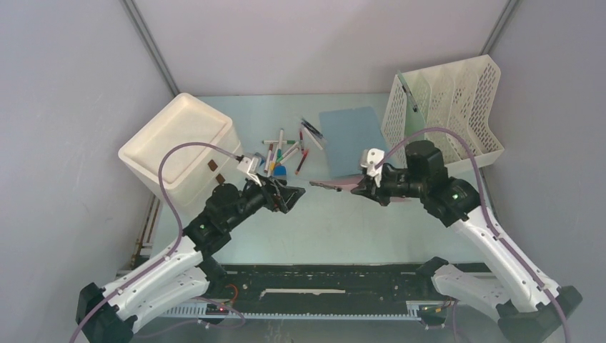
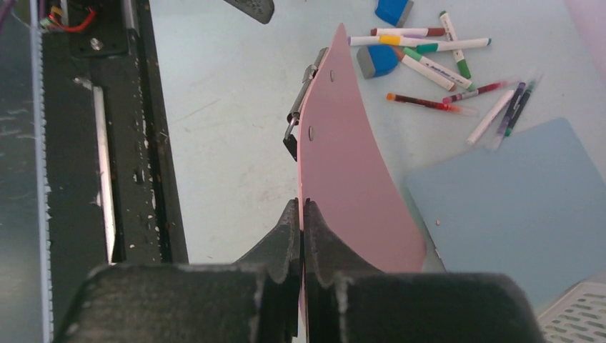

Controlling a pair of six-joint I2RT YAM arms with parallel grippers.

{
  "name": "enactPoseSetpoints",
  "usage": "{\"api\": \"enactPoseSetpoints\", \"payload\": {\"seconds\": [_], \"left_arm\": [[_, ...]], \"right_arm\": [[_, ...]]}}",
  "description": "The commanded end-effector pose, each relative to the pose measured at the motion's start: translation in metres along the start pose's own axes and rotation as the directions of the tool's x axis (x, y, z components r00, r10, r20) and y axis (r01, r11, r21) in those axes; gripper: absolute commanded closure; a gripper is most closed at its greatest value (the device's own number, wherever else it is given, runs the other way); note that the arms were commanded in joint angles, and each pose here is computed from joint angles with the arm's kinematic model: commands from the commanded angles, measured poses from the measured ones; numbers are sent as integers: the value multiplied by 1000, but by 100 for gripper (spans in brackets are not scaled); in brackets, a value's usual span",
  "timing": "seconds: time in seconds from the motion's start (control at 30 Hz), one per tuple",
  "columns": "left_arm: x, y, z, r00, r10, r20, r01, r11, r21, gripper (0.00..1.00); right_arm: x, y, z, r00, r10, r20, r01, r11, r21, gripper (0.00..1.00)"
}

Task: Organize the desk
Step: Place the folder in the storage box.

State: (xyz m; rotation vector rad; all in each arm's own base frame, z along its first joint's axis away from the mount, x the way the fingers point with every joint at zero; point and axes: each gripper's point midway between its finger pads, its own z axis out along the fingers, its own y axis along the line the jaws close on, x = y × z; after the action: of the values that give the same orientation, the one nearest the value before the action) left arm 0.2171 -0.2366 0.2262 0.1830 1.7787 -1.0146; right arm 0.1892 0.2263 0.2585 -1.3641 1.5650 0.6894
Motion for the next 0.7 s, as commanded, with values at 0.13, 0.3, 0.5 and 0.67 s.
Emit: {"api": "enactPoseSetpoints", "payload": {"seconds": [0.13, 0.3, 0.5, 0.67], "left_arm": [[-42, -18, -11, 961, 232, 151, -243, 968, 61, 8], [-39, -16, -9, 960, 226, 163, -239, 969, 64, 7], [-39, -11, -8, 957, 224, 185, -236, 970, 47, 0], [-39, -7, -7, 954, 228, 194, -239, 970, 38, 0]], "right_arm": [[-35, 7, -46, 983, 112, 145, -105, 993, -55, 100], [-50, -3, -64, 977, 126, 173, -125, 992, -17, 100], [-67, -20, -84, 956, 190, 222, -192, 981, -14, 100], [-82, -45, -117, 918, 246, 311, -264, 964, 15, 100]]}}
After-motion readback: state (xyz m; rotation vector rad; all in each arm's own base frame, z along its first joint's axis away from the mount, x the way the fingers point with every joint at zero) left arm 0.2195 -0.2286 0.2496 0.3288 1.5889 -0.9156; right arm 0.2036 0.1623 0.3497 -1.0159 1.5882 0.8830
